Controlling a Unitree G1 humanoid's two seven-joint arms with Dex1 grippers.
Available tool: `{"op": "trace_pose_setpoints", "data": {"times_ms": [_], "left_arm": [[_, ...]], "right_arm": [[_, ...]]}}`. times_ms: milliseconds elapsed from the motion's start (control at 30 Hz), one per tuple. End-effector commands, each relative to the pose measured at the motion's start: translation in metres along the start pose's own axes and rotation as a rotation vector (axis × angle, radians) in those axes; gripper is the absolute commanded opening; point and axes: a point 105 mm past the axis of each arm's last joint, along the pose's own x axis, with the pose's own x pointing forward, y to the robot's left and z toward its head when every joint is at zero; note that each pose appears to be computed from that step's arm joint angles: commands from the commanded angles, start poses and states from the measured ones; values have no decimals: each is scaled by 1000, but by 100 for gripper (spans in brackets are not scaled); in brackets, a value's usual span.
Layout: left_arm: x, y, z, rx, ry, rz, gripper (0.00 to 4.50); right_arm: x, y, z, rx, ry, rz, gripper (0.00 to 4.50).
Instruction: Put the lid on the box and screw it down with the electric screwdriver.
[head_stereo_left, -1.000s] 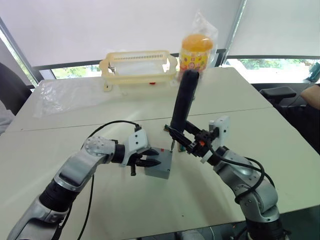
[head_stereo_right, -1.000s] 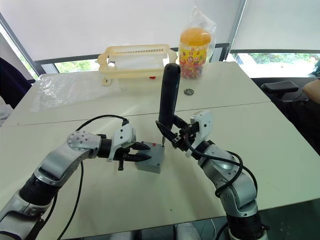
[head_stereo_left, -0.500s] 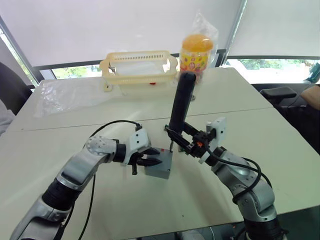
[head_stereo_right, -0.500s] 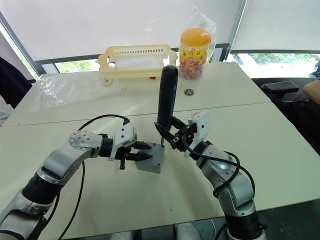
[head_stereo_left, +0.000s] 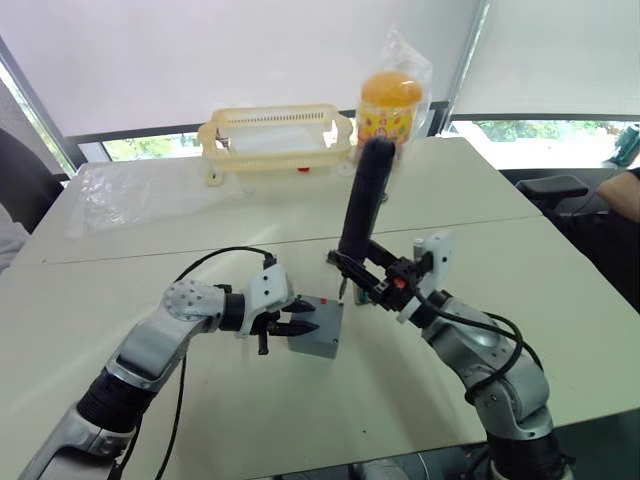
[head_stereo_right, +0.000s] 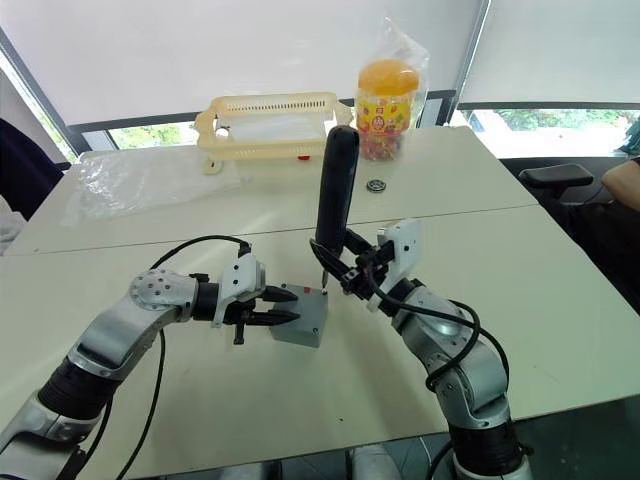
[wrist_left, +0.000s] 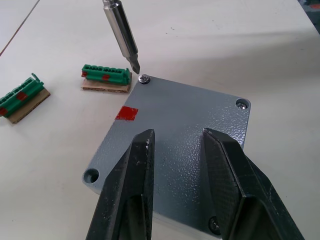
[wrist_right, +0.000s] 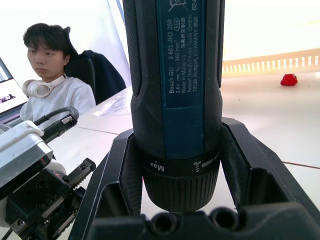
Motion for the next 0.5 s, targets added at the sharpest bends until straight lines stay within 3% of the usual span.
{"op": "trace_pose_setpoints", "data": {"times_ms": [33,500], "left_arm": [[2,-5,-27,-73,98,-14,150],[1,-3,-23,-72,100,-5,150]], "right_arm": [[-2,11,24,-53,-93,36,177],[-3,13,9,-75,-35,59,177]]}}
